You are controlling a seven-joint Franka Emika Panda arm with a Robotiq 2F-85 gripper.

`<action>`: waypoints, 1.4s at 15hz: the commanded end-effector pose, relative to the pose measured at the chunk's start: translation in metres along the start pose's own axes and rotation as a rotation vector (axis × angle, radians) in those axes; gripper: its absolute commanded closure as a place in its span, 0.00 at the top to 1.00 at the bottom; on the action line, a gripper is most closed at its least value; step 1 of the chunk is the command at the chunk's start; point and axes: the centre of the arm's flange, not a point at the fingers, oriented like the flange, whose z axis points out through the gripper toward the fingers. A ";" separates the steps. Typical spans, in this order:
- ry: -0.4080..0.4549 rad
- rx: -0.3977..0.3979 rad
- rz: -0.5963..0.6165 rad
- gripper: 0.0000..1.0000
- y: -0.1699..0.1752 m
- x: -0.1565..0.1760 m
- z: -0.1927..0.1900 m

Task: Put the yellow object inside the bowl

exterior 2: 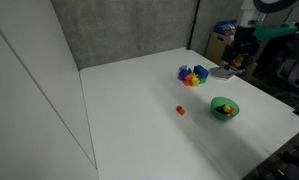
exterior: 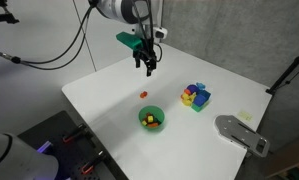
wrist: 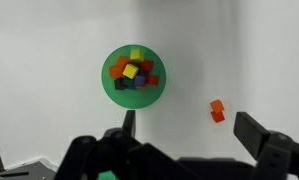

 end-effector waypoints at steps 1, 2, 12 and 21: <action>0.001 0.015 -0.008 1.00 -0.001 -0.029 -0.045; -0.007 0.013 -0.008 1.00 -0.003 -0.033 -0.059; -0.002 0.007 -0.020 1.00 0.006 -0.105 -0.144; 0.024 0.030 -0.036 1.00 0.042 -0.158 -0.160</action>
